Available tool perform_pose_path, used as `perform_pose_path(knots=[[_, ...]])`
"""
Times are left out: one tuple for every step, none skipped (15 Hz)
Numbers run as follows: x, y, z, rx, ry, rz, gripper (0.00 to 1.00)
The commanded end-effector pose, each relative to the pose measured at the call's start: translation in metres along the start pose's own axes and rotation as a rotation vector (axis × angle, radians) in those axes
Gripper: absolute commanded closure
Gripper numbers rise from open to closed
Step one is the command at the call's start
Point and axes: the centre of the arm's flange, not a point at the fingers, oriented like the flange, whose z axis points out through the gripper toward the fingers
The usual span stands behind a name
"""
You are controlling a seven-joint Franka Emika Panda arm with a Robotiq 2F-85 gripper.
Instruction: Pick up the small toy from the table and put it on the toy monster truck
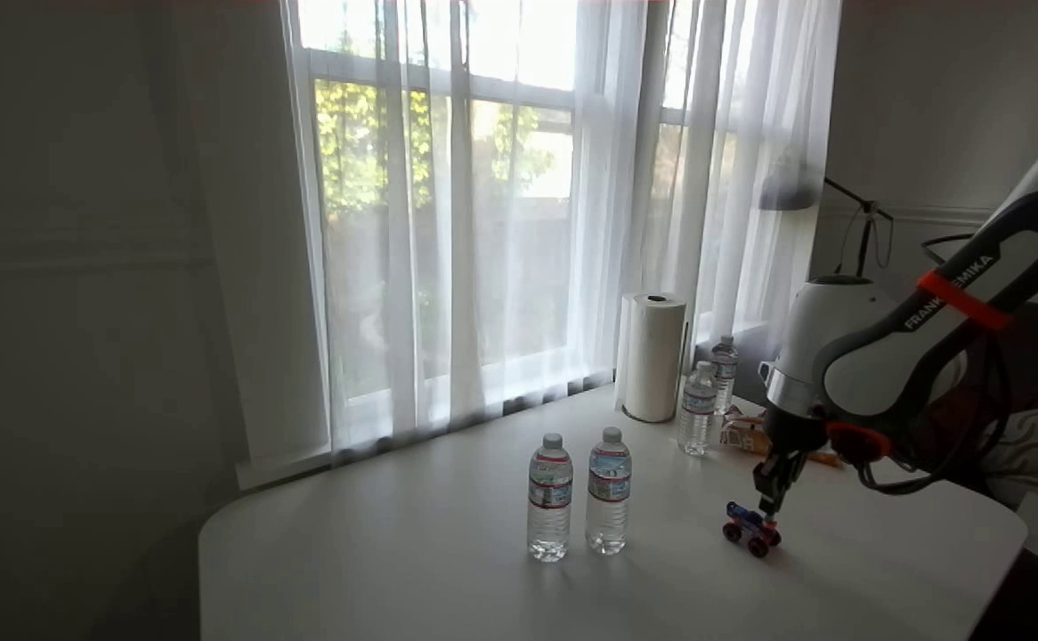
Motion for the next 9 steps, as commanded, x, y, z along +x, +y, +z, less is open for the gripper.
perform_pose_path(knots=[[0.0048, -0.0016, 0.0055, -0.002, 0.016, -0.021, 0.97], [0.0051, -0.0011, 0.0057, -0.003, 0.018, -0.023, 0.97], [0.0052, -0.0004, 0.0055, -0.005, 0.021, -0.024, 0.97], [0.0055, 0.0000, 0.0052, -0.005, 0.022, -0.025, 0.97], [0.0057, 0.0002, 0.0048, -0.005, 0.024, -0.026, 0.97], [0.0058, 0.0001, 0.0044, -0.004, 0.025, -0.028, 0.97], [0.0061, 0.0000, 0.0045, -0.004, 0.027, -0.032, 0.97], [0.0066, 0.0001, 0.0043, -0.004, 0.027, -0.036, 0.97], [0.0070, 0.0001, 0.0038, -0.004, 0.027, -0.041, 0.97]])
